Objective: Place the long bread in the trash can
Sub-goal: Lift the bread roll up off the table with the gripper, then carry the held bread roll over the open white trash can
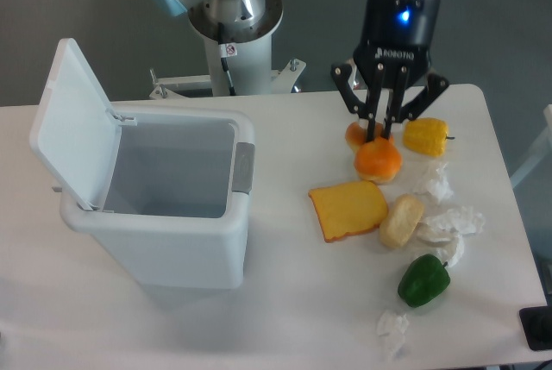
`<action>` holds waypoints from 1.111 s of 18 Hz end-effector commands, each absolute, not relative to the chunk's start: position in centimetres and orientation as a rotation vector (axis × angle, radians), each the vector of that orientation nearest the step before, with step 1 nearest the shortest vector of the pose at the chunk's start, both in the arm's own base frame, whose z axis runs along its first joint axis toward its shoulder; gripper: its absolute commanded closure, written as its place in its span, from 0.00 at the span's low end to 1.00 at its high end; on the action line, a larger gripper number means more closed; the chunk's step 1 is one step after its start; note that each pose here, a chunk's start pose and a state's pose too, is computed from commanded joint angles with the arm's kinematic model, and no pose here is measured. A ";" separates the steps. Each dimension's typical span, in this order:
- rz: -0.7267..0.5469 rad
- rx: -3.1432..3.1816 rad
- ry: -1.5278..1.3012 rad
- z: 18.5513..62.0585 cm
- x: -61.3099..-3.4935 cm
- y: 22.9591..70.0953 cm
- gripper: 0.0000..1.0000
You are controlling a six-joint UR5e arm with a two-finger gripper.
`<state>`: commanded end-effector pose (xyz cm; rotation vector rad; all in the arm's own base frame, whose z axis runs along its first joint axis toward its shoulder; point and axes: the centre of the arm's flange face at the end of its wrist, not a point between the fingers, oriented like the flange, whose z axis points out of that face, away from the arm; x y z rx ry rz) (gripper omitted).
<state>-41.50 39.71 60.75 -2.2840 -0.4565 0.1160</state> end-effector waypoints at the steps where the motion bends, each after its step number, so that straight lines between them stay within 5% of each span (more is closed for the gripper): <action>1: 0.103 -2.260 -0.478 61.2 -41.2 39.8 0.97; 20: -0.081 -2.084 -0.403 65.1 -37.3 40.6 0.97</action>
